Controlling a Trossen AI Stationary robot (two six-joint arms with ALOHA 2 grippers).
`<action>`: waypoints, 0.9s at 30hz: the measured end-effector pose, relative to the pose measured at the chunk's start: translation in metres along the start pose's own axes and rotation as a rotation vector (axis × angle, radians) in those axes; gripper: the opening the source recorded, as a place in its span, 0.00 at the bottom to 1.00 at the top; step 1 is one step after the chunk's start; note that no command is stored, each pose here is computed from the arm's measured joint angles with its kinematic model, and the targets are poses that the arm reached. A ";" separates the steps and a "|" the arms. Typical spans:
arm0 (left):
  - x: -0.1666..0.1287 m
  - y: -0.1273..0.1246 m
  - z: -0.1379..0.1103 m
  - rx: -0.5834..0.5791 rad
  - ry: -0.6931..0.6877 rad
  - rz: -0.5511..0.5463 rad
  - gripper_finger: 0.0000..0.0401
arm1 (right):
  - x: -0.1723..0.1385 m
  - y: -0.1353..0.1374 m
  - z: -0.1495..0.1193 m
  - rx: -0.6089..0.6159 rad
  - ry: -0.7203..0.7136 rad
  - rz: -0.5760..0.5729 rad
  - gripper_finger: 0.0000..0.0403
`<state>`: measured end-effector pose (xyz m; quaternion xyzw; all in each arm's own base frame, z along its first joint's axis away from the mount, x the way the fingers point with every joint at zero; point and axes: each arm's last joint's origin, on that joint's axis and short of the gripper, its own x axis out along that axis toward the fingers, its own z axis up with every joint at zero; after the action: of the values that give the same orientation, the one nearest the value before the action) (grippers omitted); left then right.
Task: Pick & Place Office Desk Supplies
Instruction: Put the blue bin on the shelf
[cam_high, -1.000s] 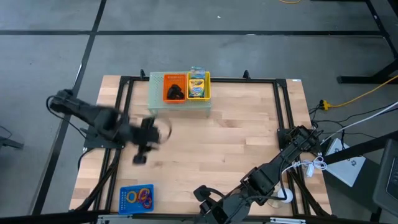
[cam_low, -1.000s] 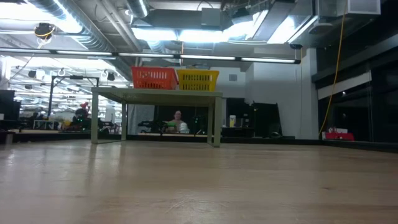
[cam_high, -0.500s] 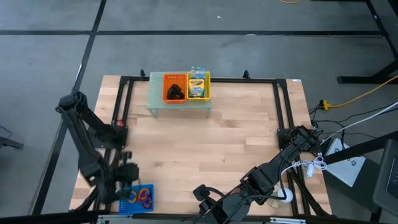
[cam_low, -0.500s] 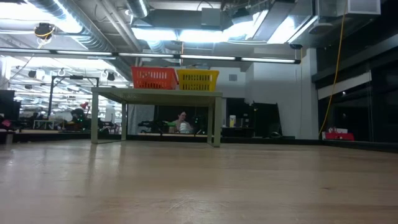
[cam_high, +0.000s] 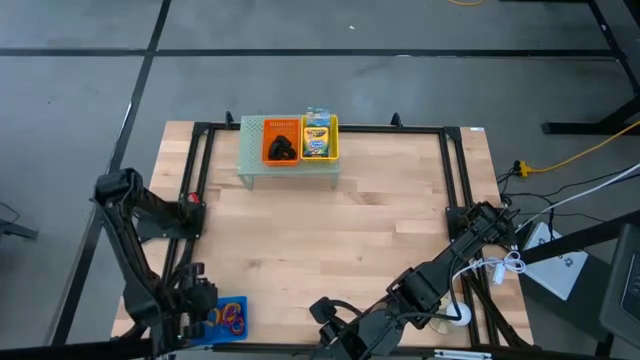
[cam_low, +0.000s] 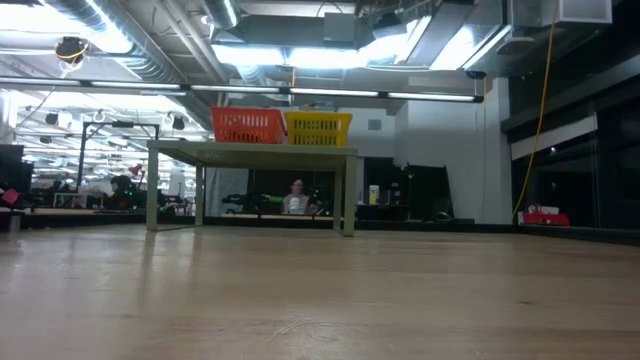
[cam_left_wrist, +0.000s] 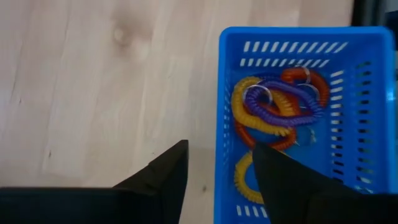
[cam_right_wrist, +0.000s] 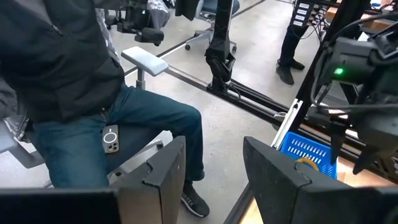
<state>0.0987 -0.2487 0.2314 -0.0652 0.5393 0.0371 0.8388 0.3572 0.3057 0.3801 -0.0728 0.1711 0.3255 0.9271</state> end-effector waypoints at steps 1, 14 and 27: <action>0.003 -0.001 0.000 0.000 0.005 0.009 0.45 | 0.000 0.000 0.000 0.000 0.000 0.000 0.40; 0.017 -0.002 0.012 -0.064 0.120 0.002 0.52 | 0.009 0.000 -0.007 -0.005 0.026 0.000 0.40; 0.030 -0.008 0.009 -0.094 0.122 -0.116 0.52 | 0.010 -0.004 -0.007 -0.015 0.016 -0.008 0.40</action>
<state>0.1200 -0.2556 0.2087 -0.1377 0.5826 0.0099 0.8010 0.3649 0.3066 0.3704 -0.0827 0.1757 0.3225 0.9264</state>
